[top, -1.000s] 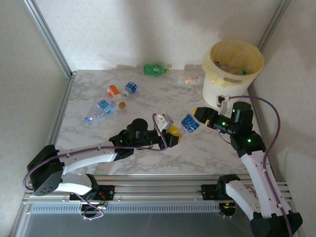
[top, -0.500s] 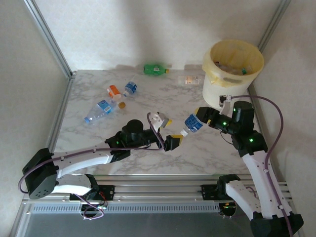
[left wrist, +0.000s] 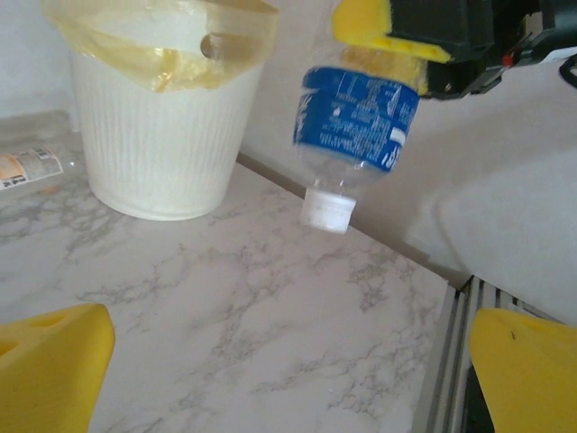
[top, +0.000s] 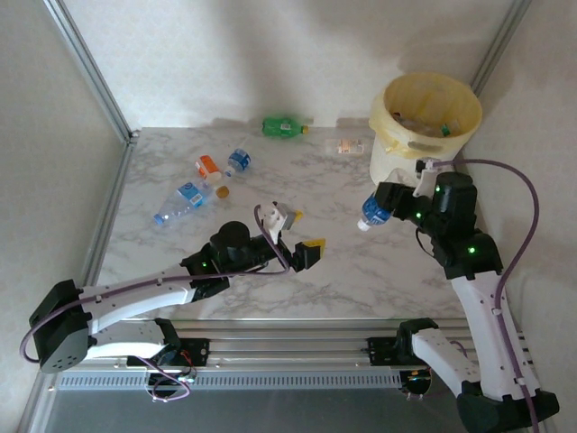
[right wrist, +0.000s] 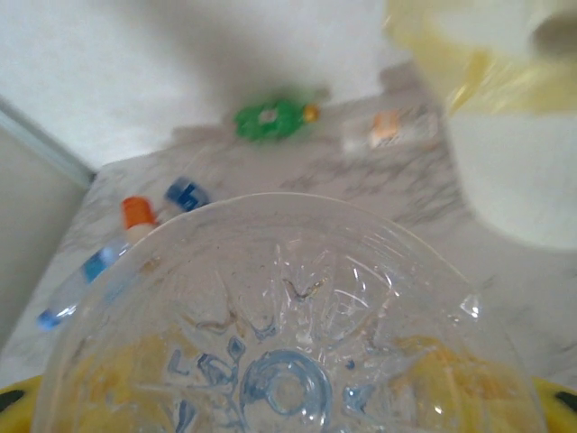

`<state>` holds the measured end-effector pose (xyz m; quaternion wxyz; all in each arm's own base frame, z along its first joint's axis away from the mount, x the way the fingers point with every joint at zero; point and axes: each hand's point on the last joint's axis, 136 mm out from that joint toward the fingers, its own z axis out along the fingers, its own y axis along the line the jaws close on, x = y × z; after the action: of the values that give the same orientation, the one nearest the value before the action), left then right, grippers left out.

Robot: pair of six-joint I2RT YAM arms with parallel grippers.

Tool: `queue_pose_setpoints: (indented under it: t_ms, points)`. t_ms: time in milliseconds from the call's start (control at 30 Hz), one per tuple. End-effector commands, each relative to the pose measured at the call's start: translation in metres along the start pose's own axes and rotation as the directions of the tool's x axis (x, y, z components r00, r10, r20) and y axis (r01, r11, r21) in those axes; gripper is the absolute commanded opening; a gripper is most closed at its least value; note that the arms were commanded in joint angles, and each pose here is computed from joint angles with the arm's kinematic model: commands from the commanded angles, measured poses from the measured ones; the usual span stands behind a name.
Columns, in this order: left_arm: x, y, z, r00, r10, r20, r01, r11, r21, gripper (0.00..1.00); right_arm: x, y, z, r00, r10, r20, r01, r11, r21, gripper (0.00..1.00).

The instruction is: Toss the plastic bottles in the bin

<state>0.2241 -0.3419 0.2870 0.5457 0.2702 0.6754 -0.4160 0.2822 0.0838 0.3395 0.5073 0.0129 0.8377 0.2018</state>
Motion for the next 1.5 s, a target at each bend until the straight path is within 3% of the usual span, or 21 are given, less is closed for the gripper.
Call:
queue_pose_setpoints:
  t_ms: [0,133,300,533,733,833,933,1000,1100,1167,1267,1367,1467]
  points:
    - [-0.003,0.010,-0.007,1.000,0.003,0.027,-0.002,0.999,-0.051,1.00,-0.058,-0.024,-0.020,0.958,-0.199,0.205,0.151,0.962,0.227,0.37]
    - [-0.001,0.018,-0.009,1.000,-0.008,0.028,0.010,0.997,-0.080,1.00,-0.107,-0.043,-0.044,0.867,-0.298,0.399,0.119,0.902,0.415,0.39]
    - [0.005,0.024,-0.011,0.999,-0.019,0.030,0.022,0.995,-0.101,1.00,-0.146,-0.040,-0.064,0.700,-0.402,0.591,0.089,0.870,0.485,0.35]
    - [0.008,0.036,-0.017,0.998,-0.040,0.045,0.045,0.991,-0.127,1.00,-0.191,-0.021,-0.085,0.486,-0.449,0.750,0.053,0.872,0.487,0.32]
    - [0.015,0.048,-0.023,0.997,-0.066,0.048,0.073,0.985,-0.160,1.00,-0.224,-0.004,-0.094,0.392,-0.429,0.814,0.039,0.892,0.451,0.32]
    - [0.017,0.053,-0.027,0.996,-0.072,0.054,0.080,0.982,-0.170,1.00,-0.234,-0.002,-0.087,0.384,-0.433,0.815,0.039,0.890,0.454,0.32]
    - [0.016,0.057,-0.032,0.995,-0.078,0.063,0.088,0.979,-0.182,1.00,-0.242,-0.003,-0.067,0.421,-0.444,0.791,0.053,0.882,0.468,0.30]
    - [0.015,0.060,-0.035,0.994,-0.083,0.069,0.095,0.977,-0.190,1.00,-0.253,-0.018,-0.047,0.508,-0.454,0.732,0.020,0.856,0.517,0.28]
    - [0.013,0.067,-0.040,0.990,-0.111,0.082,0.126,0.970,-0.207,1.00,-0.262,-0.068,0.021,0.802,-0.317,0.506,-0.022,0.831,0.556,0.29]
    - [0.011,0.072,-0.045,0.984,-0.147,0.100,0.164,0.966,-0.198,1.00,-0.252,-0.091,0.066,0.919,-0.219,0.329,-0.005,0.826,0.564,0.53]
    - [0.014,0.087,-0.053,0.974,-0.194,0.119,0.217,0.949,-0.227,1.00,-0.230,-0.104,0.109,0.972,-0.166,0.167,0.046,0.829,0.557,0.80]
    - [0.019,0.102,-0.056,0.965,-0.236,0.112,0.258,0.928,-0.269,1.00,-0.211,-0.111,0.126,0.985,-0.136,0.111,0.053,0.832,0.552,0.84]
    - [0.023,0.118,-0.059,0.954,-0.277,0.114,0.300,0.895,-0.329,1.00,-0.207,-0.101,0.119,0.978,-0.129,0.164,0.031,0.868,0.496,0.87]
